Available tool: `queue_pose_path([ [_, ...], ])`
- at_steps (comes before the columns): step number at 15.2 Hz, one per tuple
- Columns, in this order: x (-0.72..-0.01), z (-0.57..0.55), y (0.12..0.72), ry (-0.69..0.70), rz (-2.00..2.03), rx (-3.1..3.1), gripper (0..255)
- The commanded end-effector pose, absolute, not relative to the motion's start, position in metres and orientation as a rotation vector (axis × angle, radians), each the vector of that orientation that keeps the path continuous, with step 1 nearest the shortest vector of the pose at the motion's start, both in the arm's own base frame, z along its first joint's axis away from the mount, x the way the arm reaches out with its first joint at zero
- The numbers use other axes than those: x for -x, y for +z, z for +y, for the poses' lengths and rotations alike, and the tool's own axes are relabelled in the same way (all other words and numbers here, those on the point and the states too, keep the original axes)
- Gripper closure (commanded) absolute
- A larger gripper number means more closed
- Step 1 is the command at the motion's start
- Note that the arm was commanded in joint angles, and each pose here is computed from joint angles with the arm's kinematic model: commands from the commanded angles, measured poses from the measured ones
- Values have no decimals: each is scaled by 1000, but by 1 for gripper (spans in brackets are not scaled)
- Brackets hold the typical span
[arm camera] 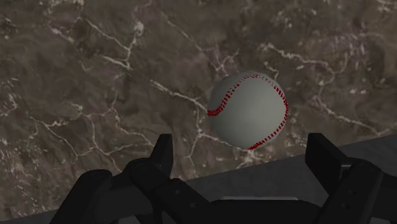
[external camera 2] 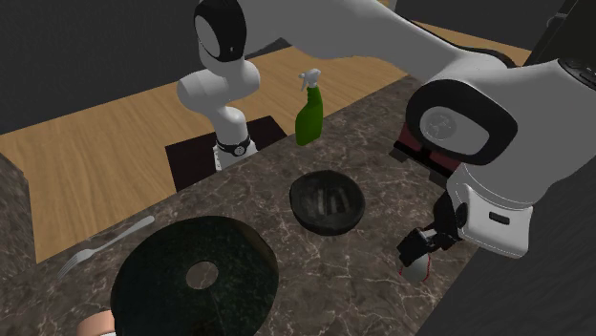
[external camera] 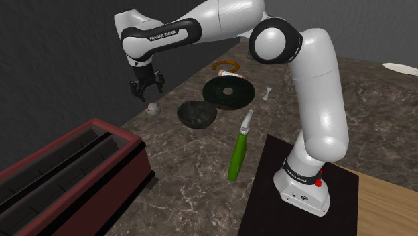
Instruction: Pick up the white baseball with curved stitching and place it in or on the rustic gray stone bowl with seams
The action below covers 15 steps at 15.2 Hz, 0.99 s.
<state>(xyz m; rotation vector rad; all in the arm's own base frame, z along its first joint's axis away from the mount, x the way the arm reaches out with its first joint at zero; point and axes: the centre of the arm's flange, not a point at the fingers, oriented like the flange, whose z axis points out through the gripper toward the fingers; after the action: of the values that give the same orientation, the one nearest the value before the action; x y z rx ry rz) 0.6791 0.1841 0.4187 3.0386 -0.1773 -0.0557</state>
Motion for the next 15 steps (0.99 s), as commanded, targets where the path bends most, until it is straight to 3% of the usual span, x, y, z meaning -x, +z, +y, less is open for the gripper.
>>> queue_pose_path([
  [1, -690, 191, 414, -53, -178, -3031, 0],
  [8, -688, 187, 374, -53, -178, -3031, 0],
  [15, -688, 187, 374, -53, -178, -3031, 0],
])
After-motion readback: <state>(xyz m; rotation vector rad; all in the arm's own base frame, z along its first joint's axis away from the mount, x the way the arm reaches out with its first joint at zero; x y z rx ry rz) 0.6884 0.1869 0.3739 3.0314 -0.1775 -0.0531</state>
